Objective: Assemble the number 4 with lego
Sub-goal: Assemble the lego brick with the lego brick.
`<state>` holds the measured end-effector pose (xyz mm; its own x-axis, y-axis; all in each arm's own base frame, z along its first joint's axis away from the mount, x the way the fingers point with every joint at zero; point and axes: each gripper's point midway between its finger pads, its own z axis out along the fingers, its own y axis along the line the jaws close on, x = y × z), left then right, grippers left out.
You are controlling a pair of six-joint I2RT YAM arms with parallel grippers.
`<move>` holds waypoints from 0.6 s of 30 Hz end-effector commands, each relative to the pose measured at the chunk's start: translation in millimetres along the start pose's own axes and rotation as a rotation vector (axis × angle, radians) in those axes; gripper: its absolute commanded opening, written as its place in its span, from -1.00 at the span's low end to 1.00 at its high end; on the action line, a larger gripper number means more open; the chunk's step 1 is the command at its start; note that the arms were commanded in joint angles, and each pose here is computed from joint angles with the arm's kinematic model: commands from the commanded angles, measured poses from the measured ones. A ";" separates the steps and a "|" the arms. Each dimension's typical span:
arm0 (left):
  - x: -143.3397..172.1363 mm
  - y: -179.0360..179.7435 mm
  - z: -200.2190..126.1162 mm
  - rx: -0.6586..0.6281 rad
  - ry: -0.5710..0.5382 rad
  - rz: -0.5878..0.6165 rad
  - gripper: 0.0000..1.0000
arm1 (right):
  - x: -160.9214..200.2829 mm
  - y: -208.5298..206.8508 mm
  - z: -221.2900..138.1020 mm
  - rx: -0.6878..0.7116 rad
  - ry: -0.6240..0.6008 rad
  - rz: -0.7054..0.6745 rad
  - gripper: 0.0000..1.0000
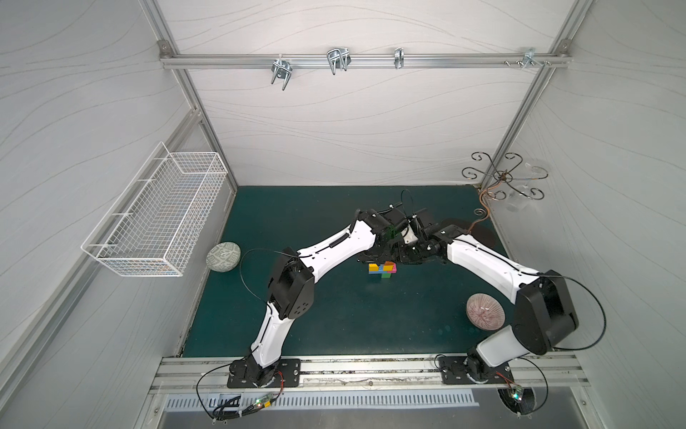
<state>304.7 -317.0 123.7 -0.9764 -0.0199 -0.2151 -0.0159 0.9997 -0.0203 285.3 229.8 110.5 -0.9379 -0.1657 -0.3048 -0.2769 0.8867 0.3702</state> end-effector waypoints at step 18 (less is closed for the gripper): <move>21.8 9.7 23.7 -0.005 0.096 -0.022 -0.52 | 103.0 -65.6 21.6 0.265 0.376 0.068 -0.01</move>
<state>300.3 -323.2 114.0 -0.9834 -0.0305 -0.1788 -0.0166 0.9967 -0.0790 286.1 231.2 110.0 -0.9362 -0.1644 -0.3107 -0.2800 0.8831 0.3765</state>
